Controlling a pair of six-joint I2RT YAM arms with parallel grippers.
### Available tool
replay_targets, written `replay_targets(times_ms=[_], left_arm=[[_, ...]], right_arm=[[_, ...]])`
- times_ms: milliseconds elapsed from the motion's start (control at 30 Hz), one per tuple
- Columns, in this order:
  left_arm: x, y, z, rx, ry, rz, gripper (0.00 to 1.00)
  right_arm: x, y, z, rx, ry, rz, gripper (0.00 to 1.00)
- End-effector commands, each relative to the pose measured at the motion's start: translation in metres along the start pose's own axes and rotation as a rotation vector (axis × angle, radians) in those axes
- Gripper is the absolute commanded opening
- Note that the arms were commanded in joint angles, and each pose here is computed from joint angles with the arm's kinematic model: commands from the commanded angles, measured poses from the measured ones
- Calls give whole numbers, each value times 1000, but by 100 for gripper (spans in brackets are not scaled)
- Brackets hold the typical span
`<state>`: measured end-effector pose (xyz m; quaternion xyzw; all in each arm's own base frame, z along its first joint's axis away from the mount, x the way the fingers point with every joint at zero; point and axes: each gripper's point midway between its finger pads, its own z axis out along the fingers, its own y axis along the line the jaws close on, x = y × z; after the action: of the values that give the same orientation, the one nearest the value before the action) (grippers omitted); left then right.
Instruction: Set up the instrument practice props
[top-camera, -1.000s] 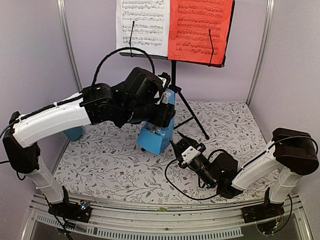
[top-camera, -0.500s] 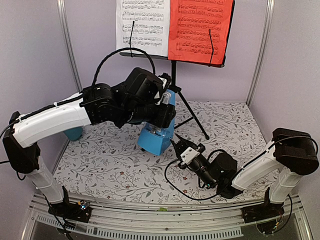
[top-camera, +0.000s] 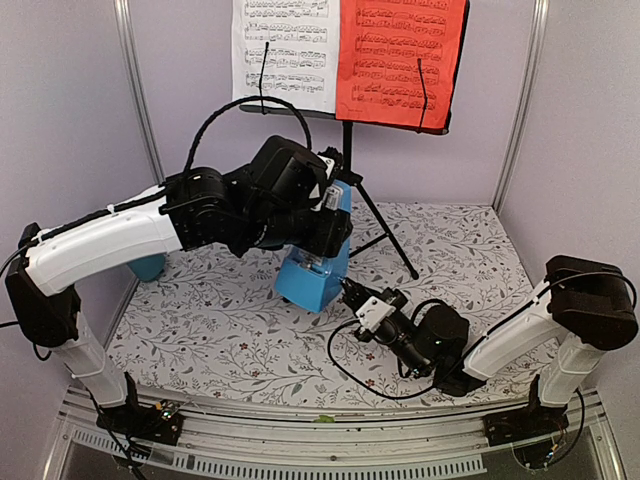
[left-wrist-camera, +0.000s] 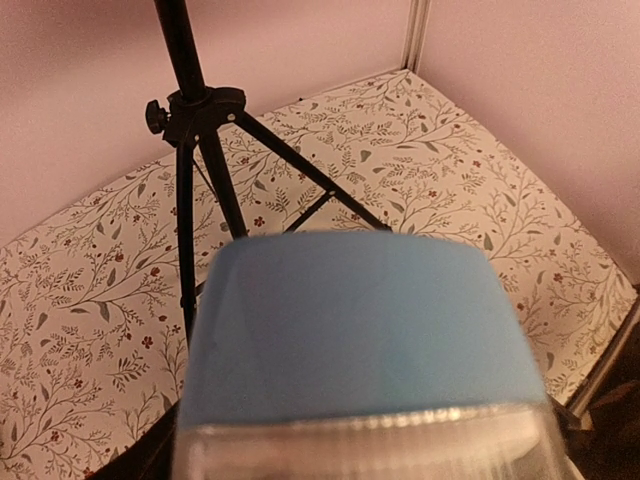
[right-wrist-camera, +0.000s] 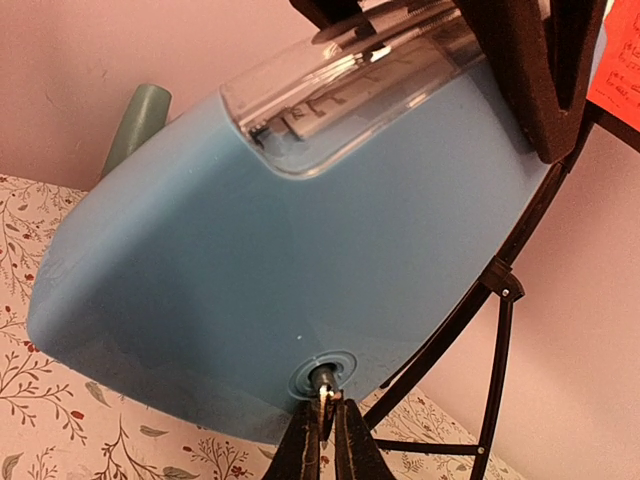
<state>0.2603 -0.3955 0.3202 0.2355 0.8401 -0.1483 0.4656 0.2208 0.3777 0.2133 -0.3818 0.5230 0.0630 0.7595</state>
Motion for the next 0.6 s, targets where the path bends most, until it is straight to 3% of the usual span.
replay_targets(times_ms=[0, 567], left_arm=[[-26, -13, -15, 61, -95, -52, 0], [-23, -15, -13, 75, -97, -49, 0]], right_arm=[[-16, -1, 4, -18, -32, 30, 7], [-24, -4, 7, -24, -33, 69, 5]])
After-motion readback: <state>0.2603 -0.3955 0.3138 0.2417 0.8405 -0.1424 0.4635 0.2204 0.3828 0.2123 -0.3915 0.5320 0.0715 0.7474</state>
